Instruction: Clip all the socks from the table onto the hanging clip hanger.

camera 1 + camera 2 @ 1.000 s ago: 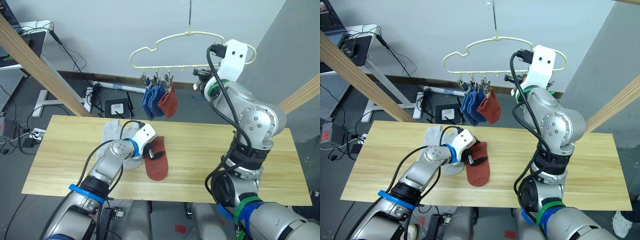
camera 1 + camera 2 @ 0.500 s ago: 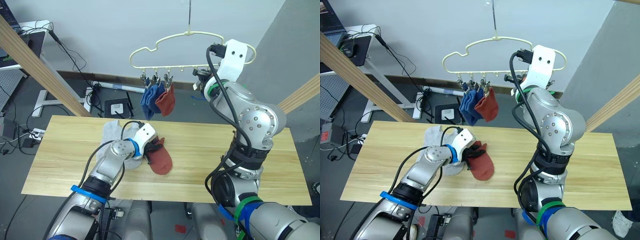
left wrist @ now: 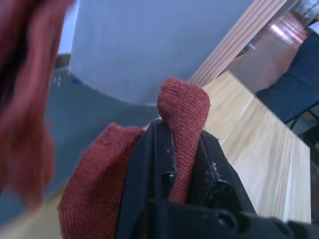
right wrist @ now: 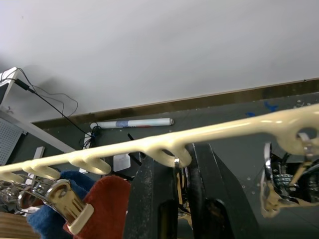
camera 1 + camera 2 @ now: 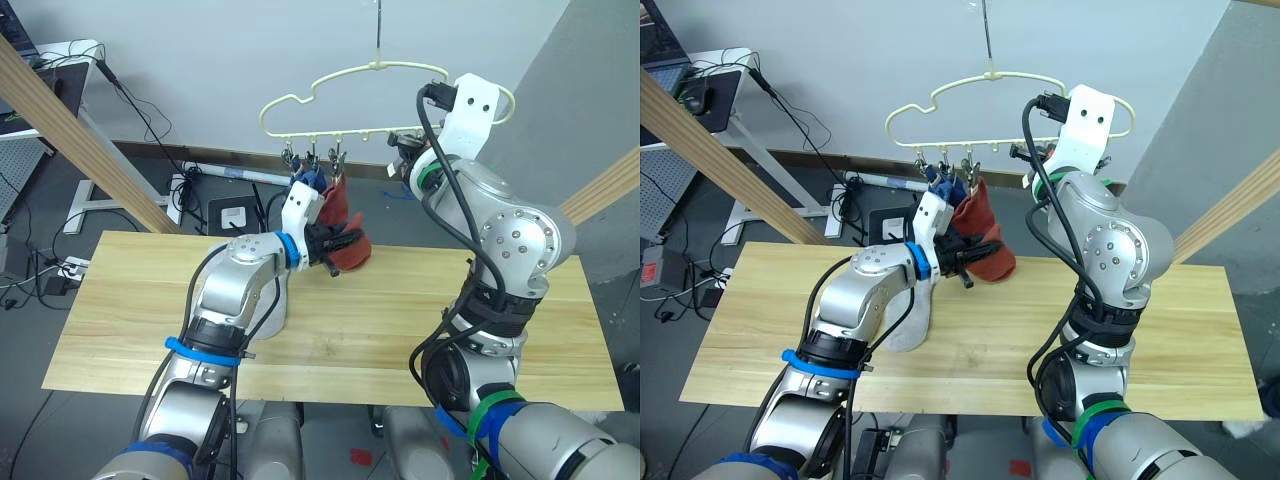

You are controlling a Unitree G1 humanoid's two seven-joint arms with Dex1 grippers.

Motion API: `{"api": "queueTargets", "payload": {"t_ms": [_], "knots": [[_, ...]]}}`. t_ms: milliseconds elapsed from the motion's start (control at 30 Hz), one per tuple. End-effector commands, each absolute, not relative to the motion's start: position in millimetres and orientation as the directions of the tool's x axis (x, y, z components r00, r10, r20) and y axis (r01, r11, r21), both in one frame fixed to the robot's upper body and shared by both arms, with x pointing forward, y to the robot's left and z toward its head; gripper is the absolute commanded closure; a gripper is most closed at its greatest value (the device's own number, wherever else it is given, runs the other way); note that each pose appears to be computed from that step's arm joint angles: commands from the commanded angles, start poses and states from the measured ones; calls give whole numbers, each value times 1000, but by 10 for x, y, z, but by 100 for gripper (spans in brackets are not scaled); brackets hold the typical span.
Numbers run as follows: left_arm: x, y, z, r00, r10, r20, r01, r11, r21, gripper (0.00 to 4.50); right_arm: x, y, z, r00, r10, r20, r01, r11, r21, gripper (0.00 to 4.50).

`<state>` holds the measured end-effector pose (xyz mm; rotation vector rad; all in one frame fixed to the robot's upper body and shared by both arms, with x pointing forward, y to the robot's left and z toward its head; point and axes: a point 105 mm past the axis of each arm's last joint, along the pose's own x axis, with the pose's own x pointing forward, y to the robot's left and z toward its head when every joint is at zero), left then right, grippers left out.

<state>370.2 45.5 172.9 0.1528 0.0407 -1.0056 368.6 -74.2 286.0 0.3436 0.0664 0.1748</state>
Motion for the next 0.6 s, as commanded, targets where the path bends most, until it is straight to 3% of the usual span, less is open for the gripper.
{"api": "queueTargets", "payload": {"t_ms": [33, 600], "knots": [[3736, 344, 1894, 535, -844, -49, 839, 523, 149, 385, 3584, -477, 3053, 964, 266, 27, -255, 886, 388, 450], [3962, 59, 2146, 547, -836, 45, 818, 545, 183, 385, 3568, -426, 3065, 959, 284, 19, -267, 873, 408, 450]]}}
